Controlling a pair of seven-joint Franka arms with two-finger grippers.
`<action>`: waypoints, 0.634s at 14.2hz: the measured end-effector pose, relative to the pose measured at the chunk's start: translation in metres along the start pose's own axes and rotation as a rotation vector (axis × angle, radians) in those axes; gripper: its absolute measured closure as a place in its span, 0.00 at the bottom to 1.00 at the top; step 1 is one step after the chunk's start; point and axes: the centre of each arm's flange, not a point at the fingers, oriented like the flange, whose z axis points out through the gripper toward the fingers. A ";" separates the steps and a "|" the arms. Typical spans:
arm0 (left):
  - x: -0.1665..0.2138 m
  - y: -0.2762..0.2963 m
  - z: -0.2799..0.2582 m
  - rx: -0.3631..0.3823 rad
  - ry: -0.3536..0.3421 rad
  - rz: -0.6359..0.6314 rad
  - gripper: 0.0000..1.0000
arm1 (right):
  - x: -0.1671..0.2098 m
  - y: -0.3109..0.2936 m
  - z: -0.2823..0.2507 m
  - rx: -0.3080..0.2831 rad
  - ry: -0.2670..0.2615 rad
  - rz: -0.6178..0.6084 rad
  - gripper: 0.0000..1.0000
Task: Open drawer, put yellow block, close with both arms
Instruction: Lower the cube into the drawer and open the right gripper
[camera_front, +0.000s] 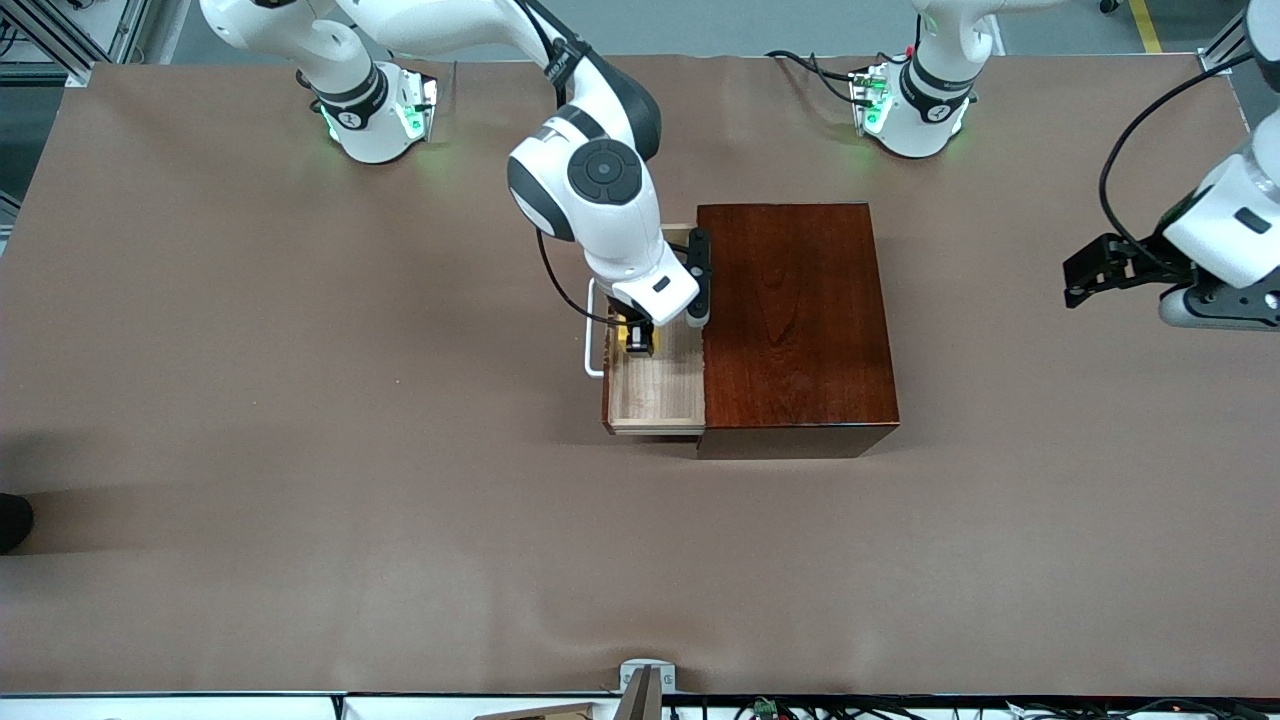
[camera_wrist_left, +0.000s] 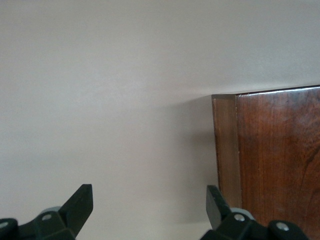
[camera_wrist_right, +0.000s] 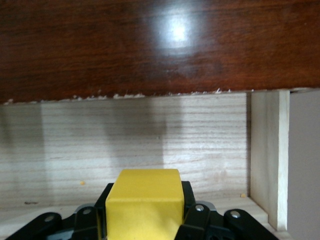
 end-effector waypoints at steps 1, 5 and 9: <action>0.000 -0.002 0.000 -0.003 0.003 0.006 0.00 | 0.002 0.001 0.002 0.000 0.000 -0.001 0.44; 0.000 -0.001 0.000 -0.004 0.005 0.011 0.00 | 0.005 -0.001 0.013 0.008 -0.008 -0.002 0.44; 0.000 -0.005 0.000 -0.004 0.006 0.004 0.00 | 0.016 -0.016 0.028 0.017 -0.019 -0.013 0.44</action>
